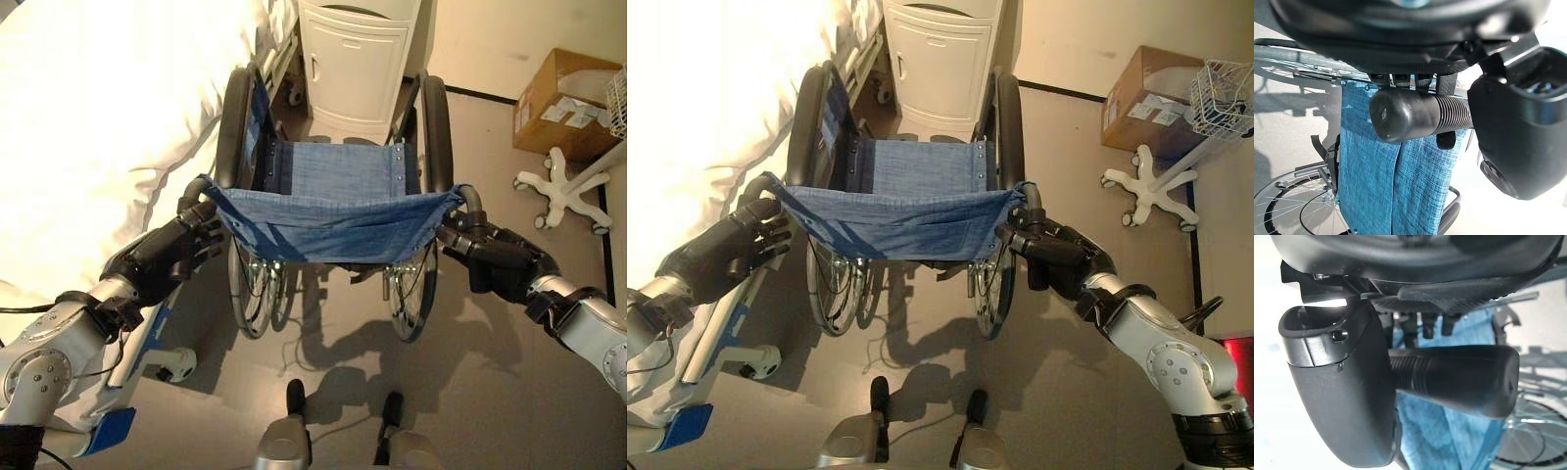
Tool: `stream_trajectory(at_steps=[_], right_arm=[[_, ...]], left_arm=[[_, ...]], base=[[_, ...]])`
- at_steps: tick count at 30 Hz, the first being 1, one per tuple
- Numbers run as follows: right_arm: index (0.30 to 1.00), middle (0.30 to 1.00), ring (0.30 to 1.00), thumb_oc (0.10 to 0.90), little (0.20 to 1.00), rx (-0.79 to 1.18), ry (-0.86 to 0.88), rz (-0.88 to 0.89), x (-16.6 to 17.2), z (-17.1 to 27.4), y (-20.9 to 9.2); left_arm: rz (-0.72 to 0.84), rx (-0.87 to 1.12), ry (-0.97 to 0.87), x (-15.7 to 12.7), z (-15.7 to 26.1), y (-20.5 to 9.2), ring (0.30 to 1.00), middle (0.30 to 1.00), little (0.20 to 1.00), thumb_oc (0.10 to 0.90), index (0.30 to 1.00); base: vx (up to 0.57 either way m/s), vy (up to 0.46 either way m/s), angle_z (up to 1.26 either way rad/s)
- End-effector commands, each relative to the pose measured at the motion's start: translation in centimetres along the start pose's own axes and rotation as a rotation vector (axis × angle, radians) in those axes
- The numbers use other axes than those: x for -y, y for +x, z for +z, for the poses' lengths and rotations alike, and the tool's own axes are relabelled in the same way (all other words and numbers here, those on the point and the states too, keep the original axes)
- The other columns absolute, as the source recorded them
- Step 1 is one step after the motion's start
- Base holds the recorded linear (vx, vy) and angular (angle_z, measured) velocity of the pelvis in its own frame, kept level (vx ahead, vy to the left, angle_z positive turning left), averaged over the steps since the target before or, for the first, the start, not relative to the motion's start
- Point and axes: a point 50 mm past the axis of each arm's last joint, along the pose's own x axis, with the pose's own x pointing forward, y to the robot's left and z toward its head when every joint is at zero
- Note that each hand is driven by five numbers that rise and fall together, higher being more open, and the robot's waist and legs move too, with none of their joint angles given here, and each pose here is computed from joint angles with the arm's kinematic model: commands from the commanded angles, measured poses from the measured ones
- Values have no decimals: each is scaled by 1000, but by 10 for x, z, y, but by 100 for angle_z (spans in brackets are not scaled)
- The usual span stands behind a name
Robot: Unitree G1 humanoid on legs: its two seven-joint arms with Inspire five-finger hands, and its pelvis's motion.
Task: Push the wheelchair next to the bed
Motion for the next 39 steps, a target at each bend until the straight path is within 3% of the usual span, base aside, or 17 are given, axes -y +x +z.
stream_trajectory(at_steps=[1,4,11,14,17,22,27,33,39], right_arm=[[900,900,900,800,900,646,91,-509,79,107,-56],[900,900,900,800,900,716,156,-593,87,112,-64],[900,900,900,800,900,701,106,-651,88,110,-67],[900,900,900,800,900,753,65,-758,91,119,-76],[900,900,900,800,900,888,2,-1001,97,135,-98],[900,900,900,800,900,1051,28,-1137,89,150,-120],[900,900,900,800,900,978,-66,-1045,76,144,-108],[900,900,900,800,900,1111,-23,-1015,68,146,-114],[900,900,900,800,900,1037,-44,-997,64,136,-104]], left_arm=[[495,344,-74,-90,63,-50,900,900,900,800,900],[503,343,-86,-94,59,-51,900,900,900,800,900],[557,344,-93,-94,56,-57,900,900,900,800,900],[602,353,-83,-103,58,-63,900,900,900,800,900],[644,357,-76,-109,58,-69,900,900,900,800,900],[661,348,-74,-106,56,-68,900,900,900,800,900],[658,342,-85,-99,56,-69,900,900,900,800,900],[611,309,-101,-98,43,-66,900,900,900,800,900],[519,235,-134,-80,25,-54,900,900,900,800,900]], base=[[0,0,0],[0,0,0],[-3,-5,7],[9,-15,16],[3,-2,2],[1,1,1],[7,3,-6],[-8,0,-10],[6,1,4]])
